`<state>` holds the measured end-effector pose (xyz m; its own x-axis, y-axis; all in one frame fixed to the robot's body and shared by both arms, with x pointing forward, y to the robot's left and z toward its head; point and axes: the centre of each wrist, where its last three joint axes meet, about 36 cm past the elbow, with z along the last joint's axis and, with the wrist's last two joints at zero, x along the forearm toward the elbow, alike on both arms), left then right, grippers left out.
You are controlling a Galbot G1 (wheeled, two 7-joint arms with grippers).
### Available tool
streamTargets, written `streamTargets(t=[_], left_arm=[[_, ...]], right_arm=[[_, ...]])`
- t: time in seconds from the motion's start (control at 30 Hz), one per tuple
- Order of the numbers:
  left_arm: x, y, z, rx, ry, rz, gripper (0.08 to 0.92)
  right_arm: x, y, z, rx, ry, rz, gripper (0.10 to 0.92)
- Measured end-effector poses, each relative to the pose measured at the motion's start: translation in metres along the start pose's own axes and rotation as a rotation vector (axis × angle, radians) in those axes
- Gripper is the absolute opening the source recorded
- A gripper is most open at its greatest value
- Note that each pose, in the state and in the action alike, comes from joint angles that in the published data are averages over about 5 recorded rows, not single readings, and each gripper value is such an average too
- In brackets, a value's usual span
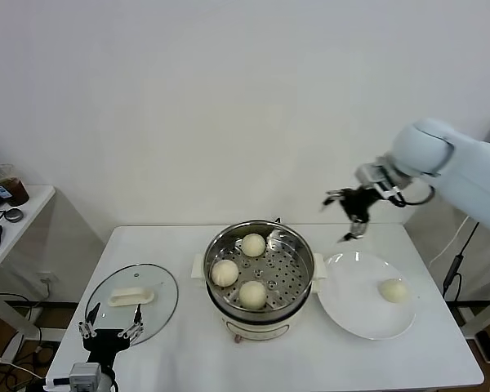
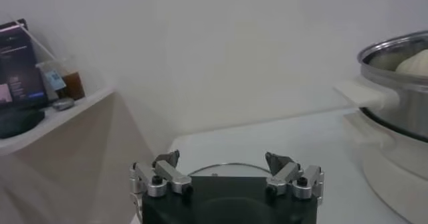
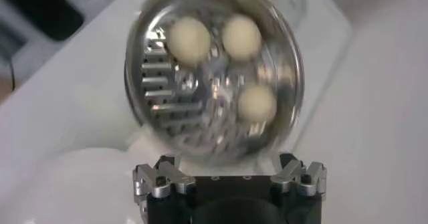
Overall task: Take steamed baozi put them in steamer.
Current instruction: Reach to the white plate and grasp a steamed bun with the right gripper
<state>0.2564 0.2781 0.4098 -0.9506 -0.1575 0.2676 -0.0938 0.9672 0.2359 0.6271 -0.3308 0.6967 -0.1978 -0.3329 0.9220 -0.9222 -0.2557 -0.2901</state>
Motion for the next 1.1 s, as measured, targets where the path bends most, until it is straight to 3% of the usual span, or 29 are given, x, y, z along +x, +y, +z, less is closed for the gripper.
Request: streamTargets(t=[0.37, 1.1], left_arm=[[0.001, 0.004, 0.004, -0.010, 0.014, 0.006, 0.823], [-0.001, 0.004, 0.010, -0.011, 0.038, -0.002, 0.823]], right_arm=[[-0.042, 0.046, 0.088, -0.259, 0.161, -0.056, 0.823], [-0.129, 0.085, 0.162, -0.328, 0.298, -0.156, 0.823]])
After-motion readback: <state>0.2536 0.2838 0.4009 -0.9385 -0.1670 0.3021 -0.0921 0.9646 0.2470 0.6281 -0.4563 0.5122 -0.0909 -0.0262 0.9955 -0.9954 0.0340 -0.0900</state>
